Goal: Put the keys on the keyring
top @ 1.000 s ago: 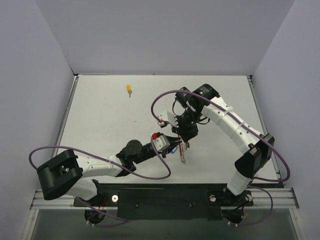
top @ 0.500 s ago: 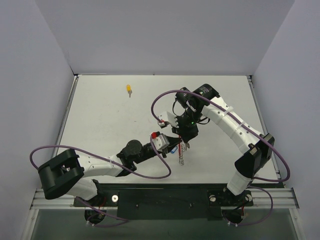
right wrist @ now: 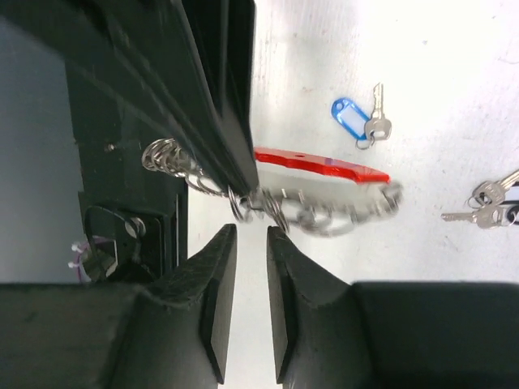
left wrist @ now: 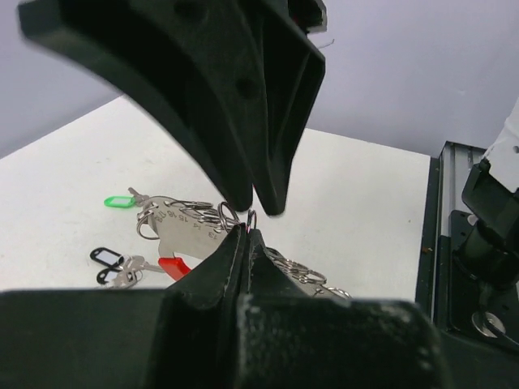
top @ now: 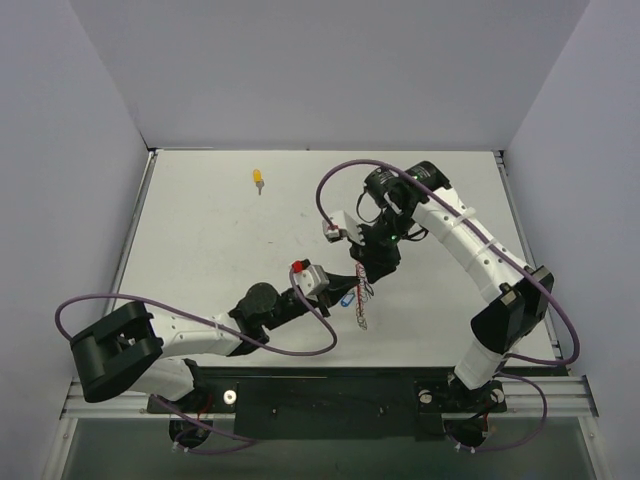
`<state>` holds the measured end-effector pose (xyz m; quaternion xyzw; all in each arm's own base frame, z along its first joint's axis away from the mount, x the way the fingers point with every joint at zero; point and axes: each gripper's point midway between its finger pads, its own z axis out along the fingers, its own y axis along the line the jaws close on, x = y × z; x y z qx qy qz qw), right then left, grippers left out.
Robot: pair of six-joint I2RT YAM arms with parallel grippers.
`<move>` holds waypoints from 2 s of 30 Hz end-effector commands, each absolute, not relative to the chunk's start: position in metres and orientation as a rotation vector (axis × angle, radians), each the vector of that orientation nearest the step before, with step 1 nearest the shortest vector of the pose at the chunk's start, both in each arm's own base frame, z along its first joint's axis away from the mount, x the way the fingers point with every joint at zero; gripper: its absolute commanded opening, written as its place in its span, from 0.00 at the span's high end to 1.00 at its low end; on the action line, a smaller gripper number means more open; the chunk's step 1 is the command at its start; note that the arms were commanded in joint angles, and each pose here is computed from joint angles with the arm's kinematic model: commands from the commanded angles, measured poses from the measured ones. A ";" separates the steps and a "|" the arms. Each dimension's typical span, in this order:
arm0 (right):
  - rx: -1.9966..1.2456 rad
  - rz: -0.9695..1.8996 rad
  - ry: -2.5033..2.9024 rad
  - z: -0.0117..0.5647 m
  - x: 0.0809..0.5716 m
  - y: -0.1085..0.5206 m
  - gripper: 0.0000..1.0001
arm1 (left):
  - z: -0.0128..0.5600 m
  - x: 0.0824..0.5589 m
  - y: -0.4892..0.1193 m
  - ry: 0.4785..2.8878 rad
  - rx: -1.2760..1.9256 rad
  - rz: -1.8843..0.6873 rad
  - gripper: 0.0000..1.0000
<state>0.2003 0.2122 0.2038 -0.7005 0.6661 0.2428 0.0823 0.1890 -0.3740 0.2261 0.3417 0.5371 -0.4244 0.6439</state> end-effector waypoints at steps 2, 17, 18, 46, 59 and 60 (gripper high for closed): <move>-1.964 1.155 1.985 0.245 0.153 0.200 0.61 | 0.270 0.187 -0.342 1.122 0.519 -1.102 1.00; -1.793 1.463 1.832 0.256 0.144 0.229 0.63 | 0.311 0.182 -0.307 0.955 0.309 -1.265 1.00; -1.792 1.463 1.830 0.256 0.145 0.230 0.63 | 0.311 0.182 -0.307 0.956 0.309 -1.263 1.00; -1.791 1.354 1.919 0.229 0.168 0.235 0.69 | 0.334 0.176 -0.323 0.879 0.407 -1.295 1.00; -1.711 1.273 1.909 0.240 0.181 0.231 0.63 | 0.342 0.174 -0.329 0.852 0.447 -1.312 1.00; -1.711 1.275 1.904 0.240 0.181 0.231 0.63 | 0.341 0.173 -0.330 0.855 0.453 -1.317 1.00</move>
